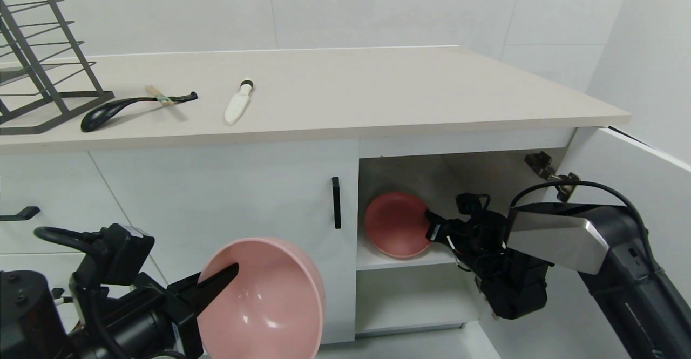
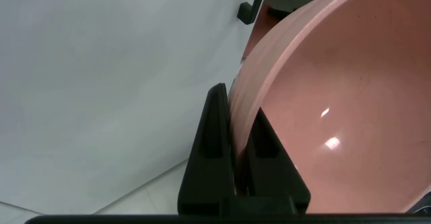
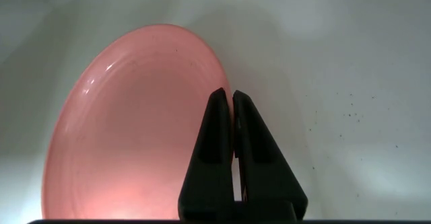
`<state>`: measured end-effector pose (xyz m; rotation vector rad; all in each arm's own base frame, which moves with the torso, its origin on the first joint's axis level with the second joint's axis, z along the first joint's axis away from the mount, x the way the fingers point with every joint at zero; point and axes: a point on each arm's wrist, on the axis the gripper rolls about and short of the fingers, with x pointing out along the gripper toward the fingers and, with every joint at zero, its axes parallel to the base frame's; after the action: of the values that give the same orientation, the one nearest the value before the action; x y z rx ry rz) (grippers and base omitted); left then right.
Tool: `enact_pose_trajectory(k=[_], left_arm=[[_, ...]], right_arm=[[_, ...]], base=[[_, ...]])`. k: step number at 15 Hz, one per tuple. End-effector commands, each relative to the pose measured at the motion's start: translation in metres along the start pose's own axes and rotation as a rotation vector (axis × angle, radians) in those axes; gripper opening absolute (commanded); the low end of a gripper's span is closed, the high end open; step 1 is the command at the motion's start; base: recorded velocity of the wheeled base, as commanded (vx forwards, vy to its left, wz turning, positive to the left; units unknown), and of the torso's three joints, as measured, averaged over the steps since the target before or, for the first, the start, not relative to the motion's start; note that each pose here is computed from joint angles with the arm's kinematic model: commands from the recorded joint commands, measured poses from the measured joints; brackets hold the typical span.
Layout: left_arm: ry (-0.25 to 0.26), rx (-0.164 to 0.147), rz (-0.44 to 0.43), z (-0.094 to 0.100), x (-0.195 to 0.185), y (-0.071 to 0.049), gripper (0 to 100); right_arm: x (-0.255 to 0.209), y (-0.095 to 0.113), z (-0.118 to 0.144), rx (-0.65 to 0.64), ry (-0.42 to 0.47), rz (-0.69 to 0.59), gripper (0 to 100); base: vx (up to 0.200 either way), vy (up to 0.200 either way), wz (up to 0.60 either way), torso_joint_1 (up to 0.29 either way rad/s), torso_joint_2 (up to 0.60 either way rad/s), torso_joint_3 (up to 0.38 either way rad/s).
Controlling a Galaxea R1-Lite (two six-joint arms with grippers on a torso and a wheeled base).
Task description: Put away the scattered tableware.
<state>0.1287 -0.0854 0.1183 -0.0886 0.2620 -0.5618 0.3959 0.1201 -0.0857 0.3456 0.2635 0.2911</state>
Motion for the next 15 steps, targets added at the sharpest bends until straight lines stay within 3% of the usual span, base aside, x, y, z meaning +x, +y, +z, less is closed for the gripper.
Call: enact_pose_trajectory(k=[1,9,10,15], left_arm=[[0.001,0.0,0.0,-0.0001,0.0003,0.0,0],[-0.006,0.004,-0.005,0.0007,-0.0007,-0.0008,0],[-0.004,0.004,-0.006,0.0004,-0.0004,-0.001,0],[0.0,0.007,-0.01,0.0,-0.0002,-0.0017,0]], right_arm=[[0.0034,-0.0003,0.0023,0.003,-0.002,-0.001,0],[0.006,-0.0021,-0.0005,0.007,0.049,-0.048,0],[0.006,-0.0021,-0.0005,0.008,0.049,-0.048,100],[0.0047,-0.0009,0.0024,-0.019,0.001,-0.028,100]], base=[[0.0,0.0,0.0,0.0,0.0,0.0],[0.0,0.0,0.0,0.0,0.0,0.0],[0.0,0.0,0.0,0.0,0.0,0.0],[0.0,0.0,0.0,0.0,0.0,0.0]])
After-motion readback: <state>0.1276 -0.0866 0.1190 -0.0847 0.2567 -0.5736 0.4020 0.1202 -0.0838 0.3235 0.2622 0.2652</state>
